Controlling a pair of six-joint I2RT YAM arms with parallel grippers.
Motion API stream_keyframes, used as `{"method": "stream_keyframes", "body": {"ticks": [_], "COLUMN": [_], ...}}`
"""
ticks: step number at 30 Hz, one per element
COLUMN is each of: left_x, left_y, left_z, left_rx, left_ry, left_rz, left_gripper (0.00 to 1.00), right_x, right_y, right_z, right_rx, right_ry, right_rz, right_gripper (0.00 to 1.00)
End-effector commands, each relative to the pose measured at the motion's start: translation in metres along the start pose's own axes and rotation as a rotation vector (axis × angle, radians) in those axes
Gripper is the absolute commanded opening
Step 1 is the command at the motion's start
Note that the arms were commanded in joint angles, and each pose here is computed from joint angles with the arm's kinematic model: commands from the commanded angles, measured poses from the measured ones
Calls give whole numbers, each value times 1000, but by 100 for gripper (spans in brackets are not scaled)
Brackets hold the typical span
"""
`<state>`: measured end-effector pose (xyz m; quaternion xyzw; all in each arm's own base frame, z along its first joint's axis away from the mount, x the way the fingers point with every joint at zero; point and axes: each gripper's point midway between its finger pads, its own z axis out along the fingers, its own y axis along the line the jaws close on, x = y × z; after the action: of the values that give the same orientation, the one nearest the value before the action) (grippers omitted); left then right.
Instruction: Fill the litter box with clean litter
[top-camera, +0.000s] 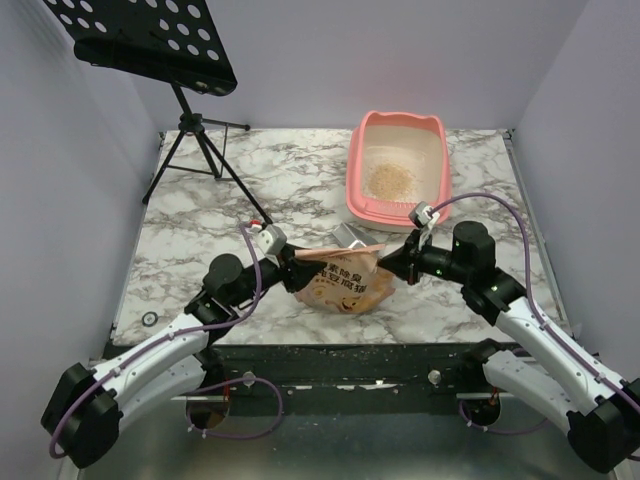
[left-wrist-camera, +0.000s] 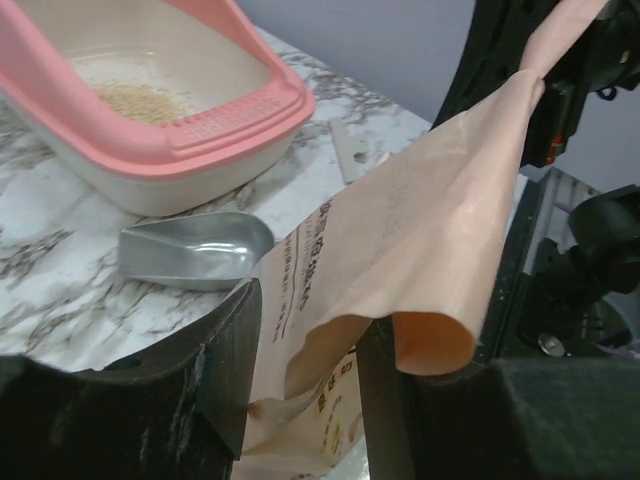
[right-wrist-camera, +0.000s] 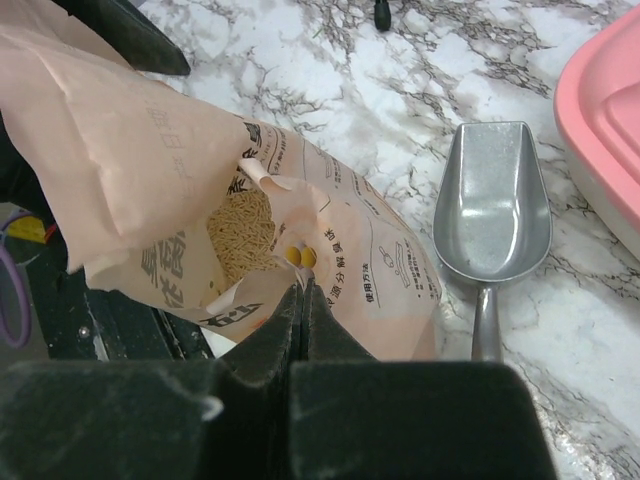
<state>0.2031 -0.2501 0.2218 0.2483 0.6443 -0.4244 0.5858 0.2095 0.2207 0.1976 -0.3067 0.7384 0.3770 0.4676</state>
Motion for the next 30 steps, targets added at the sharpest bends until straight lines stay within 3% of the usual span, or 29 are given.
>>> {"method": "stream_keyframes", "body": {"ticks": [1, 4, 9, 14, 15, 18, 20, 30], "left_x": [-17, -16, -3, -2, -5, -15, -20, -14], "left_y": [-40, -45, -45, -27, -23, -10, -2, 3], "left_z": [10, 12, 9, -2, -5, -16, -27, -52], "left_rx": [254, 296, 300, 174, 139, 39, -22, -64], "left_ry": [-63, -61, -15, -51, -62, -122, -166, -285], "left_rz": [-30, -47, -59, -60, -56, -54, -59, -139], "left_gripper": [47, 36, 0, 0, 0, 0, 0, 0], "right_x": [0, -2, 0, 4, 4, 3, 4, -4], "right_y": [1, 0, -7, -10, -10, -7, -1, 25], "right_z": [-2, -4, -7, -12, -13, -12, -10, 0], "right_rx": [6, 20, 69, 98, 102, 84, 44, -162], "right_ry": [-13, -24, -32, -44, -51, -66, -74, -153], "right_rz": [28, 24, 33, 35, 33, 36, 31, -99], "right_gripper": [0, 0, 0, 0, 5, 37, 46, 50]}}
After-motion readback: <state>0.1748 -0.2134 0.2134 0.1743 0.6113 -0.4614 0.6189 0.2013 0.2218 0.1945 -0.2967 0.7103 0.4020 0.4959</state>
